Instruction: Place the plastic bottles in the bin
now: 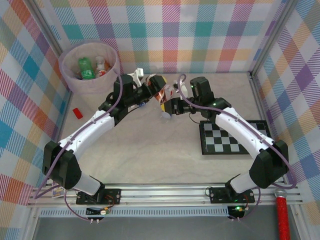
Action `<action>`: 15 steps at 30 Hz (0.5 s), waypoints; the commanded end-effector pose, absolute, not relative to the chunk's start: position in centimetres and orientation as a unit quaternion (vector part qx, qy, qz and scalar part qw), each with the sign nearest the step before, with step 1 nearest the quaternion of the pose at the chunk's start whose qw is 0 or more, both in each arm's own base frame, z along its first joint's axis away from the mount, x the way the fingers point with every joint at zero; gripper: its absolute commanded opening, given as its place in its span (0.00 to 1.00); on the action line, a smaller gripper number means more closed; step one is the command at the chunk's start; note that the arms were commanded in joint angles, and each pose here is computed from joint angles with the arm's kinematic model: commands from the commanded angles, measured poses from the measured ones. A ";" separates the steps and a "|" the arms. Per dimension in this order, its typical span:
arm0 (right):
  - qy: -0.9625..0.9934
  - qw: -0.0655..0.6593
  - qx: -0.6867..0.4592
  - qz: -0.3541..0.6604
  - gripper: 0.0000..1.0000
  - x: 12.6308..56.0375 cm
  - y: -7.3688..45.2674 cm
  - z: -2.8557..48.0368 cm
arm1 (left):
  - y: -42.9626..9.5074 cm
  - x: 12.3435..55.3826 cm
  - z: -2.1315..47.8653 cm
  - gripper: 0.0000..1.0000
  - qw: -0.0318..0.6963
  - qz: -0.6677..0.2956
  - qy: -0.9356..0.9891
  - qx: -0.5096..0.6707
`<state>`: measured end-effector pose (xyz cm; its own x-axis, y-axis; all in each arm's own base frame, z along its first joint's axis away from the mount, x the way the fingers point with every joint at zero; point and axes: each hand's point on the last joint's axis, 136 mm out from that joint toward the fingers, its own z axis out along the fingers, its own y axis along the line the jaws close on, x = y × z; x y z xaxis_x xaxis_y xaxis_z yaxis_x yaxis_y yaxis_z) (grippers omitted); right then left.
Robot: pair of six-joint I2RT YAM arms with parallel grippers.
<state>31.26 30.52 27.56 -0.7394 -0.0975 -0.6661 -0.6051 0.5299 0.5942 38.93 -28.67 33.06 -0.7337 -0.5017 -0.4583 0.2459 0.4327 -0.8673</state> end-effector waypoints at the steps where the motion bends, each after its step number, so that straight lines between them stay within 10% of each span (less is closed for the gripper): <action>1: 0.803 0.310 -0.219 0.459 0.13 31.4 31.5 28.8 | -30.0 39.5 33.9 0.94 0.353 -0.557 0.746 -0.091; 15: 0.794 0.306 -0.214 0.479 0.16 31.3 31.9 28.4 | -30.7 42.0 33.5 0.55 0.357 -0.559 0.739 -0.118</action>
<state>32.14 31.27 27.33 -0.7472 -0.0455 -0.6630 -0.5891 0.5071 0.6291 41.84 -30.19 30.36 -0.7439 -0.5492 -0.3807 0.1664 0.3996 -0.9015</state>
